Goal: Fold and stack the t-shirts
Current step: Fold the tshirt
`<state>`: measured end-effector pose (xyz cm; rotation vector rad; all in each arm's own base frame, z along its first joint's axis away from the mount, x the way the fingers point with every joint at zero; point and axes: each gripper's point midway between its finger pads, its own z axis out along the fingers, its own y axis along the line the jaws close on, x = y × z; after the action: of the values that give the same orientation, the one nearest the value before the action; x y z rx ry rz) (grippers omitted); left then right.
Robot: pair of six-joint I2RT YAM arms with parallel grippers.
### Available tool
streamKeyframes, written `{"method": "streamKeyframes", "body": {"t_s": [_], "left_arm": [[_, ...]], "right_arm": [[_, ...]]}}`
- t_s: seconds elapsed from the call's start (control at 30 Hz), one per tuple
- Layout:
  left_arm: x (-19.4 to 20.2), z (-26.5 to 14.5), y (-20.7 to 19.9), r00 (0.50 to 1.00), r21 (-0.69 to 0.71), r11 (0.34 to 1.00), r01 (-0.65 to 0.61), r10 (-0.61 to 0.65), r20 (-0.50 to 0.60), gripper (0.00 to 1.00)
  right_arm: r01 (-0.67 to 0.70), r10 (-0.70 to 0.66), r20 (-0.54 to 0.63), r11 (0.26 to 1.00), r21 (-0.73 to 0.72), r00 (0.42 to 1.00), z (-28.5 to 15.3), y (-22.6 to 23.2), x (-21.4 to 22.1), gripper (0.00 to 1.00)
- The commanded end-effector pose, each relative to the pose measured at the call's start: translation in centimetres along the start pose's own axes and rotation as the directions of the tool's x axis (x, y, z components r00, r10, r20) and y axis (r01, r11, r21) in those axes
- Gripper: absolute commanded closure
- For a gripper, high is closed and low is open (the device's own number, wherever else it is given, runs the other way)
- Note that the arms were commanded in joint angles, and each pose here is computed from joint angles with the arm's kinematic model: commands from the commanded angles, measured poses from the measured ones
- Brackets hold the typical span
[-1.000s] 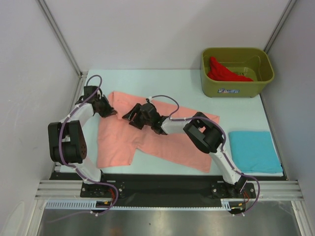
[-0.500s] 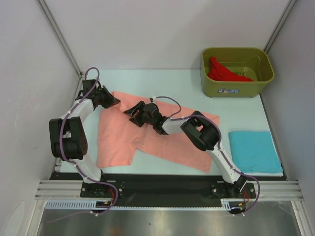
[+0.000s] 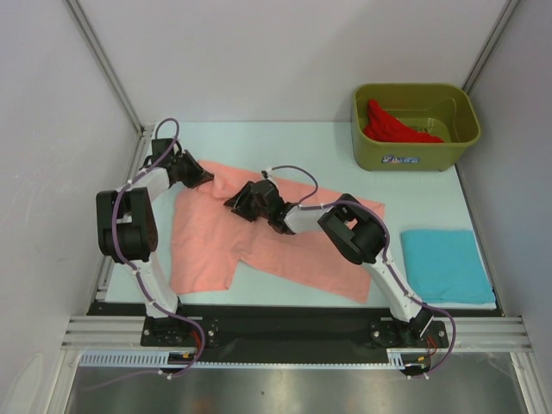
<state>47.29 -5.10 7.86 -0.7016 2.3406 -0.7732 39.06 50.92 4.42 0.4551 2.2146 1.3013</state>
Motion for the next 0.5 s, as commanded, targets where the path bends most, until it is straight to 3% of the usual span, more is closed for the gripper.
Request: {"method": "streamKeyframes", "body": {"t_s": [0.0, 0.2, 0.47], "left_arm": [[-2.1, -1.0, -2.5, 0.998, 0.071, 0.997, -0.035, 0.031, 0.058, 1.0], [-1.8, -1.5, -2.5, 0.997, 0.073, 0.997, -0.041, 0.036, 0.062, 1.0], [-1.1, -1.9, -2.3, 0.998, 0.068, 0.997, -0.043, 0.04, 0.055, 1.0]], "right_arm": [[0.064, -0.068, 0.078, 0.997, 0.047, 0.995, 0.1, 0.4, -1.5, 0.53], [0.023, -0.032, 0.134, 0.997, 0.067, 0.99, 0.8, 0.0, -2.8, 0.68], [-0.11, 0.094, 0.18, 0.991, 0.076, 0.979, 2.0, -0.7, -3.7, 0.65]]}}
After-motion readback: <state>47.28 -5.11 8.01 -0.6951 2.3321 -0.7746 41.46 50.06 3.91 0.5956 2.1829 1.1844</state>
